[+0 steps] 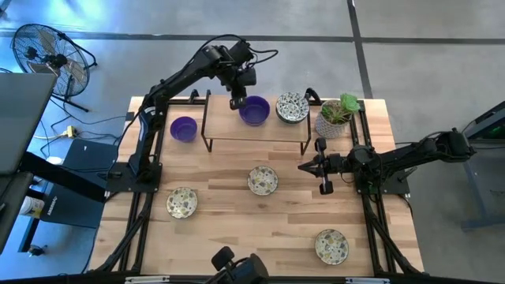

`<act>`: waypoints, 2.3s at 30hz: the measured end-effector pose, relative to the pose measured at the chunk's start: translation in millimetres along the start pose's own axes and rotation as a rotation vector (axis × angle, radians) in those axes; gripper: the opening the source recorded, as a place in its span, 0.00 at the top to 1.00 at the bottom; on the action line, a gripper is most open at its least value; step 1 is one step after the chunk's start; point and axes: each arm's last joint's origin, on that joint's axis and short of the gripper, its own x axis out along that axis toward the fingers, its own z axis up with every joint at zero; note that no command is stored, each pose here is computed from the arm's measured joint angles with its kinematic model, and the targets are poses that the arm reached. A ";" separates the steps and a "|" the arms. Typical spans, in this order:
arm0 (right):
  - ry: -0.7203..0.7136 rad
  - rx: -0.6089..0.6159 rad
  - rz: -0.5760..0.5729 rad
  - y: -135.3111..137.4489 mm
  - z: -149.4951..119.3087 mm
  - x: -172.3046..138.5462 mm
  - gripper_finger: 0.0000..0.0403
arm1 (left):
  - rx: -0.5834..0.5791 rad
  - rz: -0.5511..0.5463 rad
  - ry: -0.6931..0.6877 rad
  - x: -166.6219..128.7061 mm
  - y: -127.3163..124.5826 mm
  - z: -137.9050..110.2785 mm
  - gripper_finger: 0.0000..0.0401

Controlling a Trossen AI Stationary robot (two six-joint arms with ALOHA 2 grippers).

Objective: Pick & Place Mini bowls
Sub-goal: Stack the bottom violet bowl on the violet bowl on the shelf, then stack the violet bowl on top of the violet bowl on the shelf

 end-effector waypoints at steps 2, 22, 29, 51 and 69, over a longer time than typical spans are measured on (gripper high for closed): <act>0.000 -0.001 0.000 0.0 0.1 0.0 1.00 | -0.013 0.009 0.006 0.0 0.3 -0.3 0.97; 0.021 0.003 0.002 0.3 -2.0 0.0 1.00 | 0.193 0.053 0.187 -15.1 -42.2 0.5 1.00; 0.026 0.026 0.006 0.4 -2.5 -0.1 1.00 | 0.279 0.164 0.154 -31.9 -65.9 11.1 1.00; -0.029 -0.023 0.049 24.1 5.1 0.0 1.00 | 0.382 0.341 -0.224 -69.4 -133.4 6.7 1.00; -0.031 -0.022 0.042 23.9 5.4 0.0 1.00 | 0.235 0.383 -0.446 -71.6 -167.9 -137.0 1.00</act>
